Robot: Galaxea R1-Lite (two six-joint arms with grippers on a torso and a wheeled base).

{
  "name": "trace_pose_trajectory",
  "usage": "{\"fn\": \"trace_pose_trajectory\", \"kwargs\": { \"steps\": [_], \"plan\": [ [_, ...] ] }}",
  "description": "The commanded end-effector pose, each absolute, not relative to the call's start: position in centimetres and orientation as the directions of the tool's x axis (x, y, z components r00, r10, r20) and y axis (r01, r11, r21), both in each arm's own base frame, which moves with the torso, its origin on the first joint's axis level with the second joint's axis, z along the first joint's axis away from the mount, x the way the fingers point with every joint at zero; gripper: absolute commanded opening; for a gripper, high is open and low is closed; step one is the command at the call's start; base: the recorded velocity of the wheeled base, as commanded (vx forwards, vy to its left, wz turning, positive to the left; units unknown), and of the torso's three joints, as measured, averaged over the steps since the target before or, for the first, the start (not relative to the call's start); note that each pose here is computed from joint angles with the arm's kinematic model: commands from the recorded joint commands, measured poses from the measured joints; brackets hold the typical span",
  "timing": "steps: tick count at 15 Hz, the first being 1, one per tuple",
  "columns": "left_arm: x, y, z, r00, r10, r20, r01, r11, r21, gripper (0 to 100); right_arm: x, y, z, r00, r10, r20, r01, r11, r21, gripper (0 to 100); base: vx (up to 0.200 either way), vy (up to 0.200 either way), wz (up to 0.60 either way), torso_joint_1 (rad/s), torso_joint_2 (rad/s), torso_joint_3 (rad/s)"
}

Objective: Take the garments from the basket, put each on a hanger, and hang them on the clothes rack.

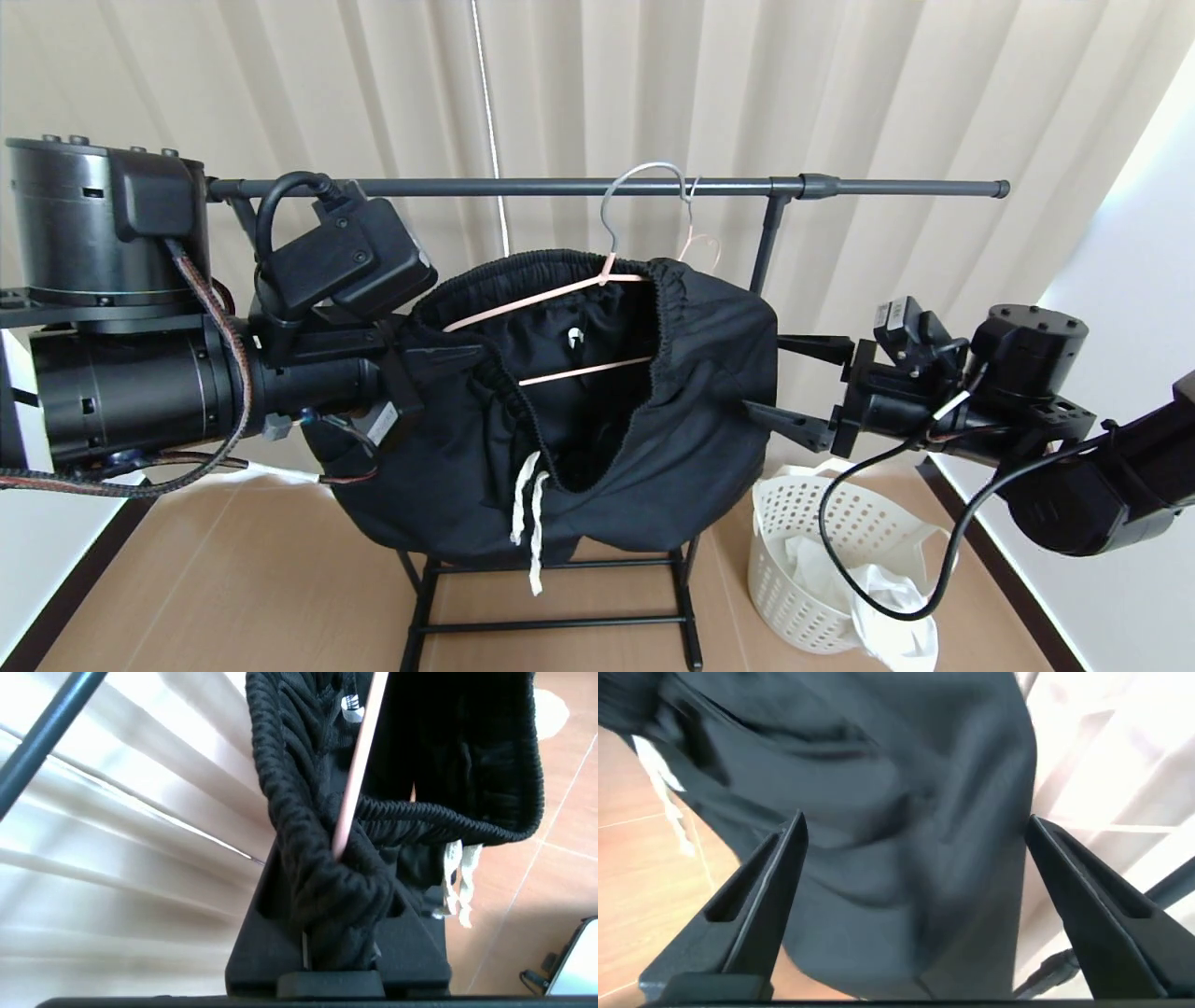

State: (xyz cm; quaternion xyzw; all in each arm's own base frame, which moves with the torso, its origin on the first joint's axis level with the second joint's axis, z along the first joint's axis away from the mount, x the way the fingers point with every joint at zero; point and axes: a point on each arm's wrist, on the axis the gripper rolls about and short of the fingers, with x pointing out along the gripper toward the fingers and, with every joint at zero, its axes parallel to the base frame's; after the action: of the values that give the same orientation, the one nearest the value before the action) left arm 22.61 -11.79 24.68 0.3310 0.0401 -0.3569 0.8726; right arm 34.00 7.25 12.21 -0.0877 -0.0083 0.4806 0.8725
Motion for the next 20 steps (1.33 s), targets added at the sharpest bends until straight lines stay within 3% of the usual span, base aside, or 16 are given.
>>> {"fn": "trace_pose_trajectory", "kwargs": {
  "steps": [1,3,7,8,11,20],
  "plan": [
    [22.0,-11.5,25.1,0.745,-0.6,-0.29,0.642,0.529,0.555,0,35.4,7.6,10.0,0.554,0.826,-0.103,-0.831,0.541,-0.129,100,0.0,0.0,0.0,0.0,0.0,0.0],
    [21.6,-11.4,25.1,0.745,-0.602,-0.287,0.641,0.529,0.556,0,36.6,7.7,9.1,0.604,0.789,-0.116,-0.796,0.591,-0.131,100,0.0,0.0,0.0,0.0,0.0,0.0],
    [21.3,-11.2,24.8,0.744,-0.599,-0.296,0.646,0.53,0.549,0,36.8,7.9,9.3,0.605,0.789,-0.108,-0.796,0.6,-0.079,100,0.0,0.0,0.0,0.0,0.0,0.0],
    [21.3,-11.2,24.8,0.744,-0.6,-0.294,0.647,0.539,0.539,0,36.9,8.1,9.4,0.603,0.791,-0.107,-0.798,0.599,-0.065,0,0.0,0.0,0.0,0.0,0.0,0.0],
    [21.3,-11.2,24.8,0.743,-0.599,-0.297,0.654,0.556,0.514,0,37.0,8.4,10.0,0.599,0.796,-0.091,-0.8,0.6,-0.017,0,0.0,0.0,0.0,0.0,0.0,0.0],
    [20.3,-10.1,24.6,0.754,-0.587,-0.294,0.65,0.603,0.463,0,38.7,5.7,11.6,0.663,0.748,-0.036,-0.744,0.663,0.077,0,0.0,0.0,0.0,0.0,0.0,0.0]
  ]
}}
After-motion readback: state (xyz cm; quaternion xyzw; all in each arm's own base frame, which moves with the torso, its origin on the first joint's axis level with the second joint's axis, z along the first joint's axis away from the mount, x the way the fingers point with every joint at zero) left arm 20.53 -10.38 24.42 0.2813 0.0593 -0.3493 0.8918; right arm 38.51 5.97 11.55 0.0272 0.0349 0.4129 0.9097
